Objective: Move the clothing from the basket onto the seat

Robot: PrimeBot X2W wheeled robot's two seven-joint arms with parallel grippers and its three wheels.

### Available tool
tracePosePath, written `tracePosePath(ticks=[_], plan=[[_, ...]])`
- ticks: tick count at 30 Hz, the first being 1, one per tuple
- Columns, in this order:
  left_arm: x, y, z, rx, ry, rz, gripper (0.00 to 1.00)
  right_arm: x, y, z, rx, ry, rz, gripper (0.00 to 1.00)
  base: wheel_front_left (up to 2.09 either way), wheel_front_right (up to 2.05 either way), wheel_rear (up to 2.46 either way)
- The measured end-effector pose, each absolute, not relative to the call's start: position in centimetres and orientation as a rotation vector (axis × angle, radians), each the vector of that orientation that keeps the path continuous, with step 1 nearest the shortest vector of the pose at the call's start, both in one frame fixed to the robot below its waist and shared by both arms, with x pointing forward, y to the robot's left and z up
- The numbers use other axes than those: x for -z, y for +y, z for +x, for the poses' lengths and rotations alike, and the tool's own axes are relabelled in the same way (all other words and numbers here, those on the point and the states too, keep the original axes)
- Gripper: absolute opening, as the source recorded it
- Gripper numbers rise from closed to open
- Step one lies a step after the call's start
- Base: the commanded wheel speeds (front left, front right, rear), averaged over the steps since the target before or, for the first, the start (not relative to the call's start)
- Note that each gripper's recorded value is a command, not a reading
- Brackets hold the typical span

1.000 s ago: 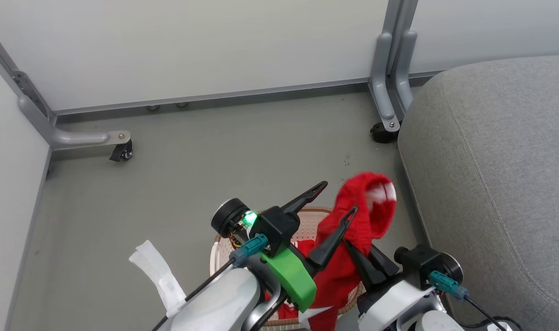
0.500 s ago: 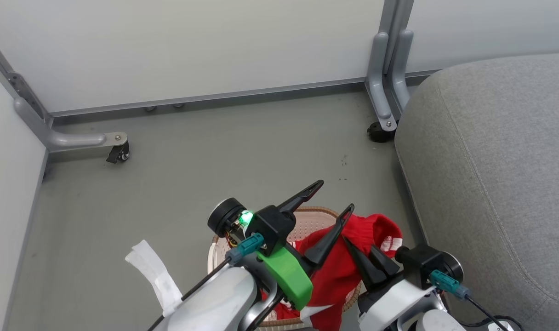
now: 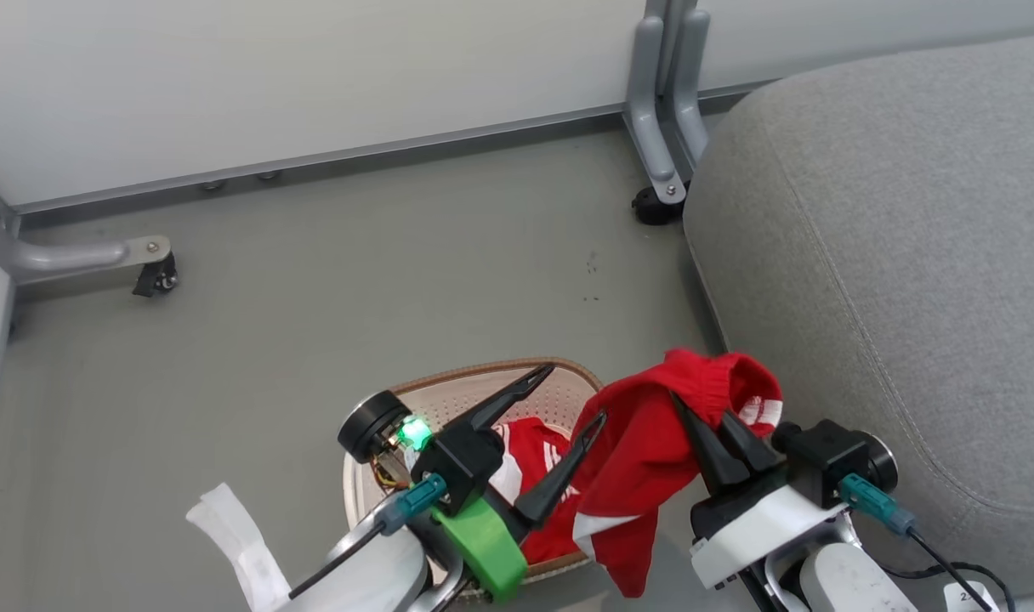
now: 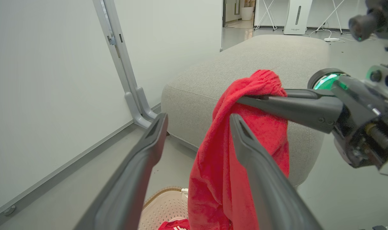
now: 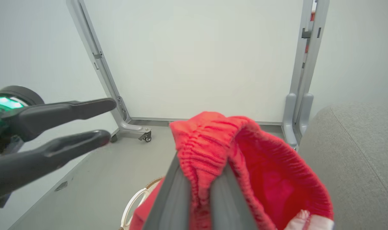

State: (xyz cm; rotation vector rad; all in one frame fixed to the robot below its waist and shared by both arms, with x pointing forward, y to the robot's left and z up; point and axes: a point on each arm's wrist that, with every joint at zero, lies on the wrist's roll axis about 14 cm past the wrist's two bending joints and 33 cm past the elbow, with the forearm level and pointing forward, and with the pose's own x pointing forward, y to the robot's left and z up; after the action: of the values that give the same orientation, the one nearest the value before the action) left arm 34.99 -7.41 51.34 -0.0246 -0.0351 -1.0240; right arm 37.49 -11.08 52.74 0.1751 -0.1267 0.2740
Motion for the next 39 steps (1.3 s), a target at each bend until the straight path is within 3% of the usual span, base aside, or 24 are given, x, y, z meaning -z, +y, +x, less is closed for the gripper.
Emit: tracePosePath(ticks=[14,25,32,39], plan=[[-47.8,-9.1,34.3,1.186,0.008,-0.058,1.00,-53.1,-18.7,36.7,-0.028,-0.152,0.150,0.00,0.00,0.00,0.00],[-42.6,-10.6,33.5,1.305,0.136,-0.115,1.00,-50.5,-23.1,36.3,0.124,-0.074,0.150,0.00,0.00,0.00,0.00],[-39.9,-11.0,34.5,1.370,0.153,-0.109,1.00,-53.7,-27.2,40.0,0.198,-0.183,0.017,0.00,0.00,0.00,0.00],[-37.0,-10.6,36.6,1.376,0.164,-0.098,1.00,-60.1,-31.6,45.4,0.249,-0.376,-0.271,0.00,0.00,0.00,0.00]])
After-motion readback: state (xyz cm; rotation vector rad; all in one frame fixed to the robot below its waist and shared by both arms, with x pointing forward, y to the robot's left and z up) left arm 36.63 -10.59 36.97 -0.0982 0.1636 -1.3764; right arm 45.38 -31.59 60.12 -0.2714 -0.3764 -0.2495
